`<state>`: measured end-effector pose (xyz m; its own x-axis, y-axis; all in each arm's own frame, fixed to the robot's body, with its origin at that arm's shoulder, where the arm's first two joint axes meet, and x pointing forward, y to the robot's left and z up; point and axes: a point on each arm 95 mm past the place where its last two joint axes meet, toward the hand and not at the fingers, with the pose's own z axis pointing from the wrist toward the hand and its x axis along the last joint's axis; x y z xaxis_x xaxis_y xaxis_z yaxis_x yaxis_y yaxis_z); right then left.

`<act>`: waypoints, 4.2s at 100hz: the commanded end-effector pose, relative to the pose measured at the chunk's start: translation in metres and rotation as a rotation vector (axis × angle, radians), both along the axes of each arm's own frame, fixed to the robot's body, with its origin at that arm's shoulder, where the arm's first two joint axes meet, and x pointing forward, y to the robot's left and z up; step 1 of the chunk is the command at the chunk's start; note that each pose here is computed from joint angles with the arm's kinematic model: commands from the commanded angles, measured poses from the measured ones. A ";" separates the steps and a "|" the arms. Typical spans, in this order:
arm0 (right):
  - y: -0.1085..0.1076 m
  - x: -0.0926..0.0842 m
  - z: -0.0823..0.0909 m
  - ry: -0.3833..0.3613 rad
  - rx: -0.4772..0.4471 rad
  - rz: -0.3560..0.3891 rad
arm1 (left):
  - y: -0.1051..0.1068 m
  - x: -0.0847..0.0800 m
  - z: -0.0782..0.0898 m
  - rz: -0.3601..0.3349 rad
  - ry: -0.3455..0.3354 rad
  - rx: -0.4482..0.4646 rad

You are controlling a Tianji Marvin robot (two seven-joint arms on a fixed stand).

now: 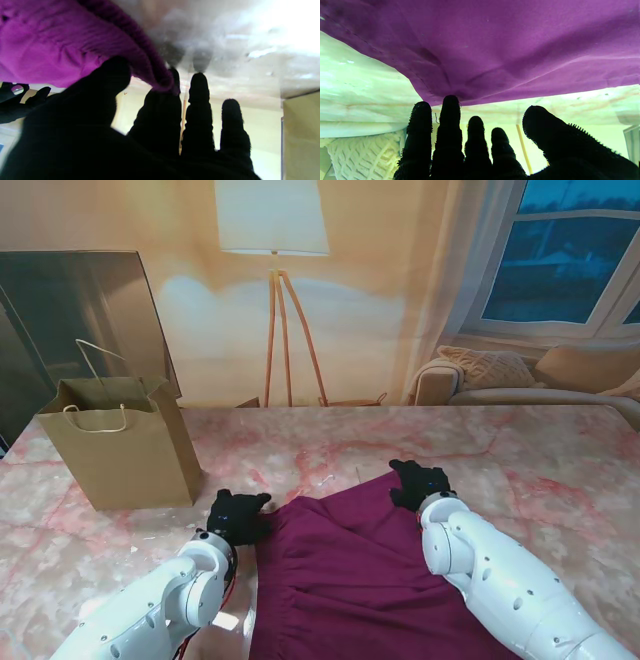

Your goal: Fold the socks and the shorts into the kraft paper bag

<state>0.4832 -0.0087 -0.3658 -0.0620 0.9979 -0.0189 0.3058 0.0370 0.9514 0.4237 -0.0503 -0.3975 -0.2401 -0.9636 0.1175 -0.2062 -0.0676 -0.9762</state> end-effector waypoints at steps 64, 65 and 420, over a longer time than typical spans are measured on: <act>0.006 0.034 -0.008 -0.099 -0.087 -0.084 | -0.005 -0.015 0.012 -0.120 0.046 0.046; 0.006 0.034 -0.008 -0.100 -0.085 -0.085 | -0.005 -0.015 0.013 -0.123 0.047 0.044; -0.025 -0.178 0.131 -0.562 -0.003 0.512 | 0.069 -0.034 0.071 0.034 -0.412 -0.123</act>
<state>0.3152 -0.0389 -0.2239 -0.4657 0.8635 -0.1935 -0.3215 0.0387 0.9461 0.3949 0.0135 -0.3163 -0.2692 -0.9549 0.1255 0.2231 -0.1886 -0.9564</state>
